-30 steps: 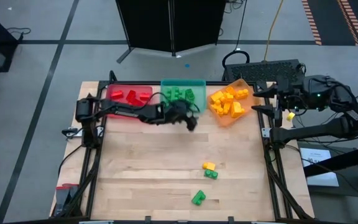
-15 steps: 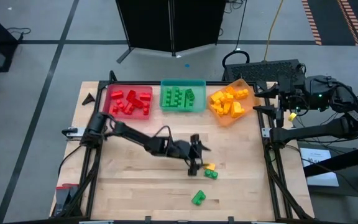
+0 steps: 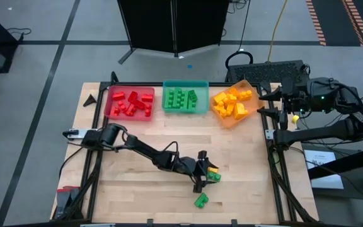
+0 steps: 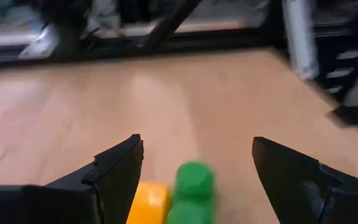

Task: Sort blocks
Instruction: Put the green game piece into the blue bin

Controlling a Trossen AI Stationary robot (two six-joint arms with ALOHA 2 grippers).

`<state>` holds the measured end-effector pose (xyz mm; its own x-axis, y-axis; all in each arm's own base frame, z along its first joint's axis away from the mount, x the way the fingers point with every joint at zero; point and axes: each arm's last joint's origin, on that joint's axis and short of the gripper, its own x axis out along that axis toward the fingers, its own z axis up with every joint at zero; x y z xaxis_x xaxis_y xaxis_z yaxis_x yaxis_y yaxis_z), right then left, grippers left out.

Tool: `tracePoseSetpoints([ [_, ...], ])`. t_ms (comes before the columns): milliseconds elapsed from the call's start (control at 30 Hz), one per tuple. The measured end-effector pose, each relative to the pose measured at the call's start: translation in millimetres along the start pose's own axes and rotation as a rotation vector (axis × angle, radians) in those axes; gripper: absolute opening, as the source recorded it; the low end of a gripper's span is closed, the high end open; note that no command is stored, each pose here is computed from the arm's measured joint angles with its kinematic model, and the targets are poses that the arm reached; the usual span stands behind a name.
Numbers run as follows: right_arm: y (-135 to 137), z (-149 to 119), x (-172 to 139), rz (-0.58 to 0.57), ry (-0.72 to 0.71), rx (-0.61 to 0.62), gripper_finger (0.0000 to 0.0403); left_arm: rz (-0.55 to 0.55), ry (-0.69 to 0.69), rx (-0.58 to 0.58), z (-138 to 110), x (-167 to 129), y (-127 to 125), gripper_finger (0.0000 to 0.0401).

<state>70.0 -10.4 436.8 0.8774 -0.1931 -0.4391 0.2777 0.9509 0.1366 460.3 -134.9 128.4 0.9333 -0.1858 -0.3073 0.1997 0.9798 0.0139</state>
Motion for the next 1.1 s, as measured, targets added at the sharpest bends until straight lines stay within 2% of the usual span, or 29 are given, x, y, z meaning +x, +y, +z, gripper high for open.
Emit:
tracePoseSetpoints([
  [133,0.0,-0.2,0.0,0.001,0.002,0.002,0.0258,0.129,0.112,-0.035,-15.8,0.5,1.7,0.0301],
  [267,0.5,-0.4,0.0,0.02,0.007,0.014,0.0258,0.192,0.154,0.0,-19.4,0.6,11.0,0.0301],
  [400,0.7,-0.4,0.0,0.026,0.008,0.032,0.0258,0.248,0.206,-0.025,-25.4,0.4,27.8,0.0301],
  [700,0.7,-0.4,0.0,0.025,0.008,0.048,0.0258,0.276,0.193,-0.111,-19.2,-2.2,64.4,0.0301],
  [800,0.7,-0.4,0.0,0.025,0.008,0.048,0.0258,0.298,0.148,-0.136,-4.1,-8.1,76.2,0.0301],
  [933,0.7,-0.4,0.0,0.025,0.008,0.042,0.0258,0.318,0.09,-0.086,18.2,-17.6,91.1,0.0301],
  [1000,0.7,-0.4,0.0,0.025,0.008,0.032,0.0258,0.27,0.096,-0.063,20.0,-19.3,98.1,0.0301],
  [1100,0.7,-0.3,0.0,0.024,0.007,0.019,0.0258,0.191,0.11,-0.093,16.9,-19.6,104.5,0.0301],
])
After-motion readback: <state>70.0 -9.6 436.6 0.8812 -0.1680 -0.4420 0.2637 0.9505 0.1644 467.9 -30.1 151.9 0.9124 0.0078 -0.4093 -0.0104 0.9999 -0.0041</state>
